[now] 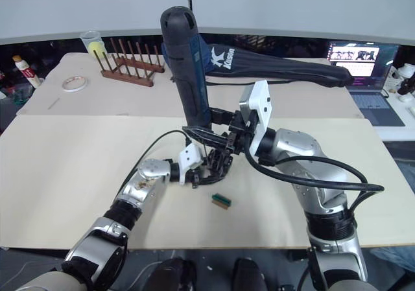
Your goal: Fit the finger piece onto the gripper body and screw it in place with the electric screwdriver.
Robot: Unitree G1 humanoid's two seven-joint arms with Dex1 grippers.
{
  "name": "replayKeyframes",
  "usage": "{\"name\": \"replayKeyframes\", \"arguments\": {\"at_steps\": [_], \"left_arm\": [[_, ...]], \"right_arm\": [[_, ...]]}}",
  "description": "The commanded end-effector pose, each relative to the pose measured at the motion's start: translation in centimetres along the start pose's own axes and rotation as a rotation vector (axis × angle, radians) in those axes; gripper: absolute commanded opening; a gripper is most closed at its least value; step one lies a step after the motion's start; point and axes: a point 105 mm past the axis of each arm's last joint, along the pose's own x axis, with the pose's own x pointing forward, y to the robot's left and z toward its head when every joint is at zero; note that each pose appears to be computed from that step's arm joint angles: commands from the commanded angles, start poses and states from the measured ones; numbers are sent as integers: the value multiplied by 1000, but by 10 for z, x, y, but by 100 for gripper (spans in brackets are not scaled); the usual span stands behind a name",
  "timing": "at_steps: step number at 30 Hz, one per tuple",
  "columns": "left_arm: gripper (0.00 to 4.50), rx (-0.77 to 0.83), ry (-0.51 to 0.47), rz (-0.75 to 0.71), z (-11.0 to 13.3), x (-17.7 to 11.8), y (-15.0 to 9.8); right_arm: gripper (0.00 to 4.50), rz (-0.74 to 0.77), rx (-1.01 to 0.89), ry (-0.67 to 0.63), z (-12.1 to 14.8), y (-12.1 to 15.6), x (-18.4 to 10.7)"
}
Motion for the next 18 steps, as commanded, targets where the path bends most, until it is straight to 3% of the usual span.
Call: {"name": "replayKeyframes", "arguments": {"at_steps": [1,18], "left_arm": [[230,30,-37,7,12,-1,2],[230,25,-39,9,13,-1,1]], "right_arm": [[192,17,-58,-54,13,3,0],[192,11,-65,-43,7,3,-1]]}}
